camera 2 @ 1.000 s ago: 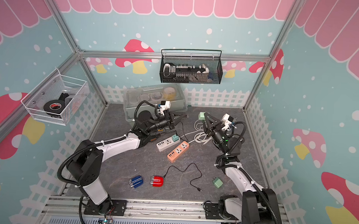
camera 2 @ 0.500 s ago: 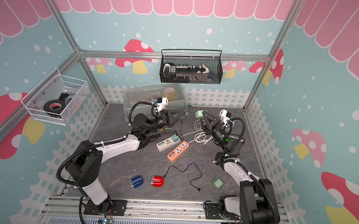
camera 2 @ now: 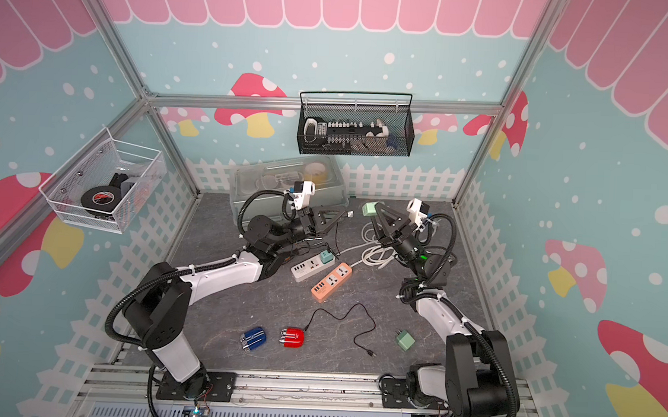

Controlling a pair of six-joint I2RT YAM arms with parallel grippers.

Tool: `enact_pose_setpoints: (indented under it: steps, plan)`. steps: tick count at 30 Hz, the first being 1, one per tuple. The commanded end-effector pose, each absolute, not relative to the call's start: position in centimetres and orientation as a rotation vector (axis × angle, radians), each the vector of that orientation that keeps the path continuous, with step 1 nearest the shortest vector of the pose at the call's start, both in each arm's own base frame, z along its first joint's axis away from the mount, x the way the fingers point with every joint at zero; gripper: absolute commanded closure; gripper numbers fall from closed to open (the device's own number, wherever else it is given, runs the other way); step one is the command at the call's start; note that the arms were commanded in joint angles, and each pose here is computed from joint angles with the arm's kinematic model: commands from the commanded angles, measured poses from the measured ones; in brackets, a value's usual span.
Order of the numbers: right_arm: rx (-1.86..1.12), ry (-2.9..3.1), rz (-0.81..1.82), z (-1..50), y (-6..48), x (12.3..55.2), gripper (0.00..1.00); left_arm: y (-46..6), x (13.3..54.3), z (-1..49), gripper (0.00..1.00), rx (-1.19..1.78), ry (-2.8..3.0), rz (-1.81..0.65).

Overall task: Charge the electric shaver
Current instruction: Insert the charging cable into the plug.

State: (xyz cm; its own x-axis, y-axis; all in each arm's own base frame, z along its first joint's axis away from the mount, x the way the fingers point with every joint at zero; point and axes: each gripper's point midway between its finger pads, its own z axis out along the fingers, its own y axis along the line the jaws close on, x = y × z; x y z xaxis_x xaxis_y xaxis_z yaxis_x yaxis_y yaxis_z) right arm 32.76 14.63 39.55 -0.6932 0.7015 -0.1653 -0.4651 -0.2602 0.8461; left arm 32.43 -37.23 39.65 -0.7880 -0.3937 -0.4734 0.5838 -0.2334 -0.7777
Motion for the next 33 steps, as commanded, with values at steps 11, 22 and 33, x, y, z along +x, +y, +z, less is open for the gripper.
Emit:
enact_pose_setpoints:
  steps: [11,22,33]
  plan:
    - [0.224,1.123,2.011,42.6,14.2,31.4,1.0,-37.7,33.0,42.0,1.0,0.152,1.457,-2.027]
    - [0.26,1.114,2.021,42.5,14.3,32.5,1.0,-39.7,34.1,41.2,1.0,0.079,1.552,-1.959]
    - [0.285,1.14,2.063,41.7,14.9,32.2,1.0,-40.3,35.5,40.4,1.0,0.072,1.59,-1.902]
